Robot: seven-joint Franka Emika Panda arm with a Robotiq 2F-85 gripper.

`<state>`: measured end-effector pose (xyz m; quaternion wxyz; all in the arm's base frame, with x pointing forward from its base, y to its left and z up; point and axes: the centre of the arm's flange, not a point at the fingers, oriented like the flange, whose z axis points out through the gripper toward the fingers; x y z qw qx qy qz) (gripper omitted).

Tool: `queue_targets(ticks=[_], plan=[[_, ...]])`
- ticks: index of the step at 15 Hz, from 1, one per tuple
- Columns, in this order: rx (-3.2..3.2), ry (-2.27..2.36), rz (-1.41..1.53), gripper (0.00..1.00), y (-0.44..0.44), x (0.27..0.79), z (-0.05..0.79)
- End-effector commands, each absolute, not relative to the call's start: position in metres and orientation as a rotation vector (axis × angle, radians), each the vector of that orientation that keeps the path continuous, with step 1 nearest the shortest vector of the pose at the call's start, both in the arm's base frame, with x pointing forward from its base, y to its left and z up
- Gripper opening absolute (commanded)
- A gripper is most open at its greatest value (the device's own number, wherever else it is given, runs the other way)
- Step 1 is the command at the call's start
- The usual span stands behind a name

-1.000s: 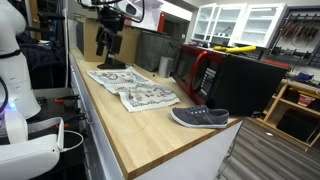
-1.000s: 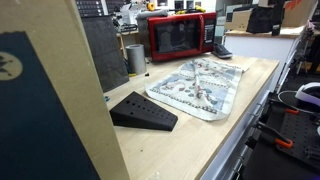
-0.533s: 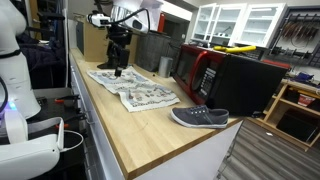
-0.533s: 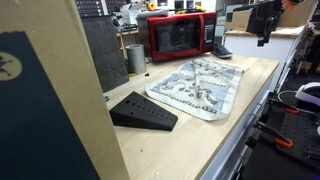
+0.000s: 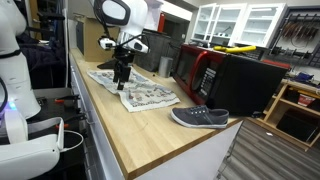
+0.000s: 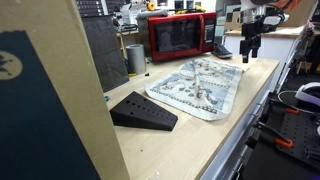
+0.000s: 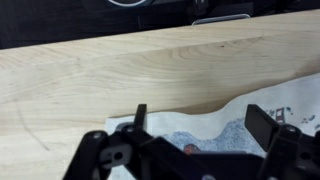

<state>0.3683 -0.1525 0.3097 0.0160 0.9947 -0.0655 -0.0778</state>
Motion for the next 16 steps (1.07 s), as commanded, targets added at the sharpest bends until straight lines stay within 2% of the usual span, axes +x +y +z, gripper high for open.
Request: queue_targets(ticks=[1,8,16], plan=[[3.058,-0.332,-0.259,1.0,-0.162,0.395,0.283],[2.995,-0.479,-0.208,1.0,-0.211,0.433,0.272],[3.225,-0.316,-0.369,1.0,-0.247,0.429,0.24]])
